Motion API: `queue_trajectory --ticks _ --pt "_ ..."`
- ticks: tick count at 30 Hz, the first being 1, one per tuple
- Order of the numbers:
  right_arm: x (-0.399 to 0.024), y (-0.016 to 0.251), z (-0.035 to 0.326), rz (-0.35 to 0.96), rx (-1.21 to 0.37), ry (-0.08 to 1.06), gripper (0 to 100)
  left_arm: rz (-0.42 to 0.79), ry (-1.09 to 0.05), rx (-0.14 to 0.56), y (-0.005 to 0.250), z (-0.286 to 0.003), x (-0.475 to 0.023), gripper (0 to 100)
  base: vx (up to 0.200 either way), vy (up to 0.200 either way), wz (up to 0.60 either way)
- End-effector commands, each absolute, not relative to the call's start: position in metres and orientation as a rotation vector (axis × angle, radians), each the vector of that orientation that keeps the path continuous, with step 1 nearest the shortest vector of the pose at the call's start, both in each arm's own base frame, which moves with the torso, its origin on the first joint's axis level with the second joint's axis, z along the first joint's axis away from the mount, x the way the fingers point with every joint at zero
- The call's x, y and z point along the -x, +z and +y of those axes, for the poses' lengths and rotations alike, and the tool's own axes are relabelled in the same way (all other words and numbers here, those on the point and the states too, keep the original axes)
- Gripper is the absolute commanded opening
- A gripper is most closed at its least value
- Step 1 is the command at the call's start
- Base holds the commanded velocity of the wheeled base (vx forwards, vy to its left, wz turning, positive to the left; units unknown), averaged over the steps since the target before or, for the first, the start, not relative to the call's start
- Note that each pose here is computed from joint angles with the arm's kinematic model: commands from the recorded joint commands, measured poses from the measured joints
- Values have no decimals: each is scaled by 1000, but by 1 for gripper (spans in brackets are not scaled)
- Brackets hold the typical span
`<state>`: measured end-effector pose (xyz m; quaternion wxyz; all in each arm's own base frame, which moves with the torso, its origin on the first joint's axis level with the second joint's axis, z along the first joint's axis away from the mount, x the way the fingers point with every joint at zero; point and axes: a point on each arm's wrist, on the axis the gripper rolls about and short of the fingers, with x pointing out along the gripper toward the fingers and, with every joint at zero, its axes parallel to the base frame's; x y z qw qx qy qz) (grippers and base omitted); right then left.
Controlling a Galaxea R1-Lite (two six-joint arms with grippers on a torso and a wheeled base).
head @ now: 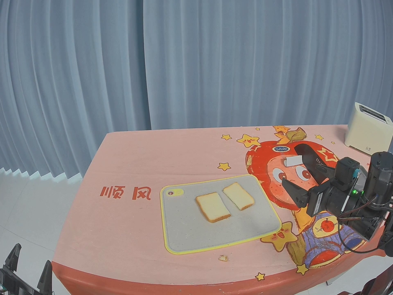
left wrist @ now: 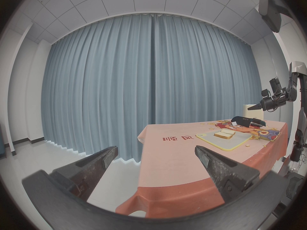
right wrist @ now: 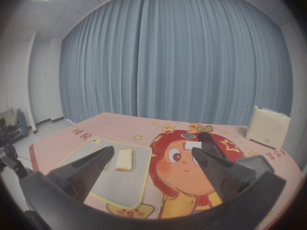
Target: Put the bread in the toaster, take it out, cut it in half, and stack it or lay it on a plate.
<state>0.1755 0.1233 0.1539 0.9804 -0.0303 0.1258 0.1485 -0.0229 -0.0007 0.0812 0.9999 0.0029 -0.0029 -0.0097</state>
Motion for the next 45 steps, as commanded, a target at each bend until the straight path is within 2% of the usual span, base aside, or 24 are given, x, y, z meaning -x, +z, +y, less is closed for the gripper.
queue_trajectory --ticks 1,19,31,45 --pt "-176 154 124 255 62 297 100 -5 -18 -6 76 -1 23 100 0 0 0" --pt "-176 153 122 255 59 291 100 -5 -18 -6 76 -1 23 100 0 0 0" --pt "-186 171 128 205 31 301 100 -5 -18 -6 76 -1 23 100 0 0 0" --pt "-196 176 130 231 45 302 100 -5 -18 -6 76 -1 23 100 0 0 0"
